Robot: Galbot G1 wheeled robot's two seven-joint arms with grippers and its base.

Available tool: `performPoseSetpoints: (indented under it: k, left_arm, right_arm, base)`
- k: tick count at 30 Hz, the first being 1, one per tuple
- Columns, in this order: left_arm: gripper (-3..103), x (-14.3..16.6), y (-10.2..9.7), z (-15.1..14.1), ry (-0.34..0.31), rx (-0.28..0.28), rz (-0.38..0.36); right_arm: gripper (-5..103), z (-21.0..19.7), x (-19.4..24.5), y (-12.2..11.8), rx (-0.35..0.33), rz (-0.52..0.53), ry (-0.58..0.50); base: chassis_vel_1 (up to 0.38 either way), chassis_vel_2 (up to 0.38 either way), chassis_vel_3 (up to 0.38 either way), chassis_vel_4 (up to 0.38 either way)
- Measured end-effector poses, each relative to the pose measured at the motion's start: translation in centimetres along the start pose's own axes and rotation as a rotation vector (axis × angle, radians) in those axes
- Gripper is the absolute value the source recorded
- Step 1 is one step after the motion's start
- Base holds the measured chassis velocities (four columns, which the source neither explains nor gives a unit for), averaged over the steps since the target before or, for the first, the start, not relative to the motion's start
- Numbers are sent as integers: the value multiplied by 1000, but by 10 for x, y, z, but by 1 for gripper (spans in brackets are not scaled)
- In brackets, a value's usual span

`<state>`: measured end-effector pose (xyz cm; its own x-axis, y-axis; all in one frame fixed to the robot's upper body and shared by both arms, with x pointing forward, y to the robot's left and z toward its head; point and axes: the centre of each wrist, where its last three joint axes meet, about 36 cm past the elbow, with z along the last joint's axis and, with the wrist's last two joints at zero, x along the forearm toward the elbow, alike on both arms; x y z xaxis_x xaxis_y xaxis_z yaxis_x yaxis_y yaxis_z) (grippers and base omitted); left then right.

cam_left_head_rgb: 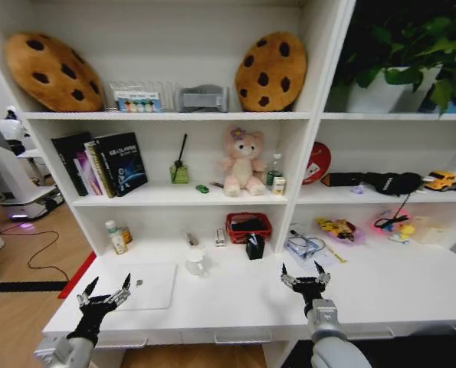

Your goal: Organize the objects on the table.

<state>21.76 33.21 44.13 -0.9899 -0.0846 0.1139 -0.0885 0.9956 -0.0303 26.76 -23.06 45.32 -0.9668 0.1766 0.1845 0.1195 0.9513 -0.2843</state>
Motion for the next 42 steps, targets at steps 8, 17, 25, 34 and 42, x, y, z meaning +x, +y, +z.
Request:
performPoseSetpoints:
  k: [8, 17, 25, 34, 42]
  left_arm:
    - [100, 0, 0, 0, 1, 0, 0]
    - [100, 0, 0, 0, 1, 1, 1]
    - [100, 0, 0, 0, 1, 1, 1]
    - [100, 0, 0, 0, 0, 0, 1]
    - [100, 0, 0, 0, 0, 0, 0]
  right_arm:
    - [100, 2, -1, 0, -12, 6, -9]
    - [100, 6, -1, -1, -13, 32, -13]
    - [100, 5, 0, -2, -6, 32, -16]
    - [100, 5, 1, -3, -2, 28, -16]
    - [100, 5, 1, -4, 2, 23, -16]
  base:
    - [308, 302, -314, -297]
    - [41, 29, -22, -54]
    - [16, -46, -11, 49]
    - [227, -49, -259, 67]
    - [292, -184, -310, 201]
